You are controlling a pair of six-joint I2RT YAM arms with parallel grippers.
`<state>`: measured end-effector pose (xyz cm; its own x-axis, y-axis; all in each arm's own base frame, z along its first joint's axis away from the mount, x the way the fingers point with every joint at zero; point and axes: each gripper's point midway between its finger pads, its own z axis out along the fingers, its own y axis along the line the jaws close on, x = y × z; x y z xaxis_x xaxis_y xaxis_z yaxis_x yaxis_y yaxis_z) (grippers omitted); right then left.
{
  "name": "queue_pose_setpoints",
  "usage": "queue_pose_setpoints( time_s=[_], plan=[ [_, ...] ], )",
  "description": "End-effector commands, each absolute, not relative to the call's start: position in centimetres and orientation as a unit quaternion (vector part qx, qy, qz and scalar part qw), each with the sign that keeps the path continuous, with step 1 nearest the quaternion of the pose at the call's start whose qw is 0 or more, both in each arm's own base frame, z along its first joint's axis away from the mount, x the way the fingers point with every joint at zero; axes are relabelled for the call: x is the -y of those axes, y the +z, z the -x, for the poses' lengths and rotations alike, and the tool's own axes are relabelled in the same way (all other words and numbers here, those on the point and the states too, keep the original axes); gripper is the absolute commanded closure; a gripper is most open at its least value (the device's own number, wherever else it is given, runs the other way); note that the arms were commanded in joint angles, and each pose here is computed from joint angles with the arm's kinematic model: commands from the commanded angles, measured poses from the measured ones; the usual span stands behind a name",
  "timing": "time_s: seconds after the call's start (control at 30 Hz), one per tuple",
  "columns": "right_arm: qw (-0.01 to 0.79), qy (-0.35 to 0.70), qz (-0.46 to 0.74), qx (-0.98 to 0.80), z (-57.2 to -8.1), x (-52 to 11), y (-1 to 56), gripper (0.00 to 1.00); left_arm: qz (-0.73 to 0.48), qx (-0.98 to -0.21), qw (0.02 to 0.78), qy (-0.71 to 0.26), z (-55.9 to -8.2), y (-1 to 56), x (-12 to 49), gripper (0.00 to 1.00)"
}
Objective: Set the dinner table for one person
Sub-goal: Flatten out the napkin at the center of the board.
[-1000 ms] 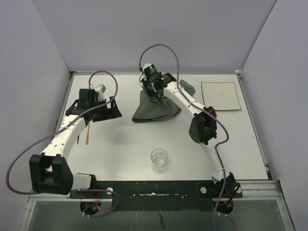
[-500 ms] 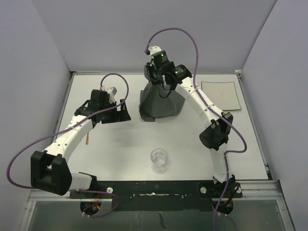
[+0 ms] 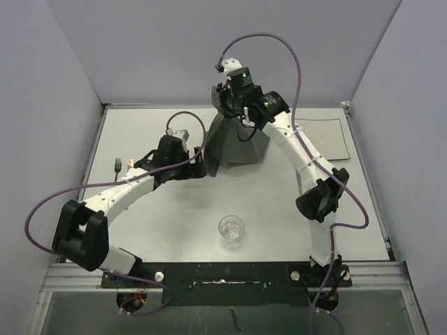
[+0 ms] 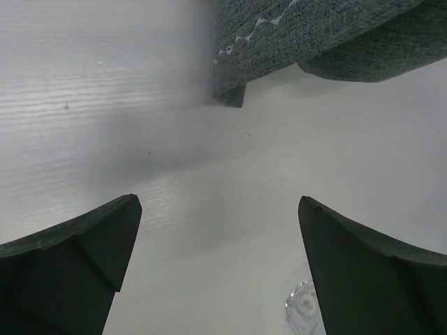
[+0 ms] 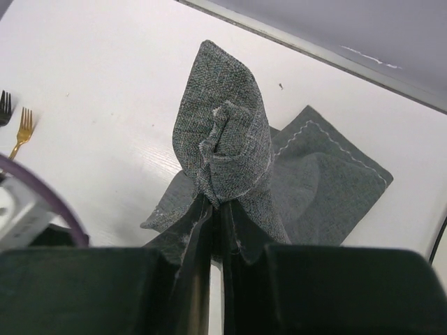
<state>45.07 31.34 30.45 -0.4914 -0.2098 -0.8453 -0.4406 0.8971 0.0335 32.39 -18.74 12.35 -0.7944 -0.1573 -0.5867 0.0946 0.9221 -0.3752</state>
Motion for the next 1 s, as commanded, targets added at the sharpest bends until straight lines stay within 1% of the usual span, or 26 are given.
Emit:
queue_pose_setpoints(
  time_s=[0.0, 0.1, 0.3, 0.43, 0.5, 0.53, 0.57, 0.6, 0.67, 0.7, 0.73, 0.87, 0.97],
  plan=[
    [0.517, 0.138, 0.173, -0.827, -44.2, -30.2, 35.8, 1.0, 0.023, -0.899, 0.391, -0.197, -36.7, 12.2, 21.9, 0.02],
    [0.513, 0.135, 0.174, -0.83, -44.1, -30.0, 35.6, 1.0, 0.007, -0.894, 0.41, -0.178, -38.2, 11.2, 23.4, 0.02],
    [0.511, 0.129, 0.18, -0.831, -43.8, -29.6, 35.6, 1.0, -0.008, -0.885, 0.441, -0.147, -41.6, 9.1, 24.1, 0.02],
    [0.511, 0.121, 0.182, -0.832, -43.8, -29.2, 35.6, 1.0, -0.017, -0.886, 0.441, -0.141, -43.2, 8.2, 25.1, 0.02],
    [0.512, 0.116, 0.183, -0.831, -43.8, -29.1, 35.6, 1.0, -0.018, -0.888, 0.437, -0.142, -43.8, 8.1, 25.6, 0.03],
    [0.513, 0.115, 0.182, -0.831, -43.8, -29.0, 35.7, 1.0, -0.02, -0.888, 0.436, -0.144, -44.0, 8.1, 25.8, 0.06],
    [0.513, 0.114, 0.181, -0.831, -43.9, -28.8, 35.8, 1.0, -0.022, -0.888, 0.436, -0.145, -44.3, 8.2, 26.1, 0.13],
    [0.514, 0.113, 0.18, -0.831, -43.9, -28.7, 35.8, 1.0, -0.024, -0.888, 0.434, -0.146, -44.4, 8.2, 26.2, 0.26],
    [0.514, 0.11, 0.178, -0.832, -44.0, -28.5, 35.8, 1.0, -0.026, -0.893, 0.427, -0.142, -44.7, 8.0, 26.3, 0.71],
    [0.515, 0.108, 0.176, -0.832, -44.1, -28.3, 35.8, 1.0, -0.025, -0.896, 0.422, -0.135, -44.8, 8.0, 26.3, 0.9],
    [0.515, 0.105, 0.174, -0.833, -44.2, -28.0, 35.8, 1.0, -0.025, -0.9, 0.416, -0.13, -44.7, 7.9, 26.1, 1.0],
    [0.523, 0.075, 0.141, -0.837, -44.8, -26.0, 36.2, 1.0, -0.029, -0.909, 0.4, -0.112, -43.9, 8.8, 25.4, 1.0],
    [0.529, 0.064, 0.097, -0.841, -45.8, -23.4, 36.7, 1.0, -0.035, -0.914, 0.394, -0.096, -42.5, 10.6, 24.1, 1.0]
  ],
)
